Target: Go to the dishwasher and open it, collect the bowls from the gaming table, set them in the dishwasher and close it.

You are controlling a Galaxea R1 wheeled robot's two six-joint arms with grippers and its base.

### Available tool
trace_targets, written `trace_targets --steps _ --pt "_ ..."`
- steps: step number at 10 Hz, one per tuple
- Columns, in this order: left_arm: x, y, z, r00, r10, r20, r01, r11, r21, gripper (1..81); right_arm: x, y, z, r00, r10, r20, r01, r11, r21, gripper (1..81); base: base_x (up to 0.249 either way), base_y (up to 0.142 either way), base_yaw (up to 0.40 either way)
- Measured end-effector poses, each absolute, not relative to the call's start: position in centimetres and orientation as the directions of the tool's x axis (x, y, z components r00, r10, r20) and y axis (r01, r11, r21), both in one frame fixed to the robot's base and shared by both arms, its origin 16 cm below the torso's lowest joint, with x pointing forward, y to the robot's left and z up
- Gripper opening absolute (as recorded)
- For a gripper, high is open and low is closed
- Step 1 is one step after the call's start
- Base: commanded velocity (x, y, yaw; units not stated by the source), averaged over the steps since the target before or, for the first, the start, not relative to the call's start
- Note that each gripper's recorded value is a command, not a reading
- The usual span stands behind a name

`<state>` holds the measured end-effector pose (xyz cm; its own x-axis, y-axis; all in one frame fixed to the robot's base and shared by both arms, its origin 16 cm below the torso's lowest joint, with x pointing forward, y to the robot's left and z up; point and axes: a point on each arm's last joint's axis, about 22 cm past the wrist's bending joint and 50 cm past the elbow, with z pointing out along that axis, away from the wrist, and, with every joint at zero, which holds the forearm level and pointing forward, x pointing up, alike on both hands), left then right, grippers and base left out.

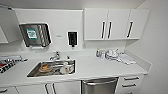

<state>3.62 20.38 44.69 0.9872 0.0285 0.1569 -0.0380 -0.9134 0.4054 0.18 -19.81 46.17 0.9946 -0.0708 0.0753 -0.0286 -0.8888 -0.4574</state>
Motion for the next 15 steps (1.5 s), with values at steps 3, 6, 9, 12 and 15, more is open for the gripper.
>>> trace_targets --steps 3,6,9,12,15 --pt "3.6 20.3 44.7 0.987 0.028 0.156 -0.038 -0.913 0.406 81.1 0.1 -19.8 46.2 0.995 -0.07 0.074 -0.028 -0.889 -0.458 81.1 0.135 0.0 0.0" --pt "3.5 20.4 44.7 0.987 0.028 0.156 -0.038 -0.913 0.405 81.1 0.1 -19.8 46.2 0.995 -0.07 0.075 -0.028 -0.889 -0.457 81.1 0.135 0.0 0.0" --pt "4.6 20.4 44.7 0.985 0.03 0.169 -0.041 -0.913 0.405 81.1 1.3 -19.8 46.2 0.993 -0.072 0.089 -0.024 -0.889 -0.457 81.1 0.033 0.0 0.0" --pt "3.2 20.4 44.7 0.989 0.027 0.148 -0.036 -0.913 0.407 81.1 -0.3 -19.8 46.3 0.996 -0.069 0.064 -0.032 -0.886 -0.462 81.1 0.0 0.0 0.0" --pt "4.0 22.2 45.9 0.986 0.034 0.164 -0.039 -0.905 0.423 81.1 0.0 -20.2 47.8 0.995 -0.073 0.065 -0.031 -0.868 -0.495 81.1 0.0 0.0 0.0"
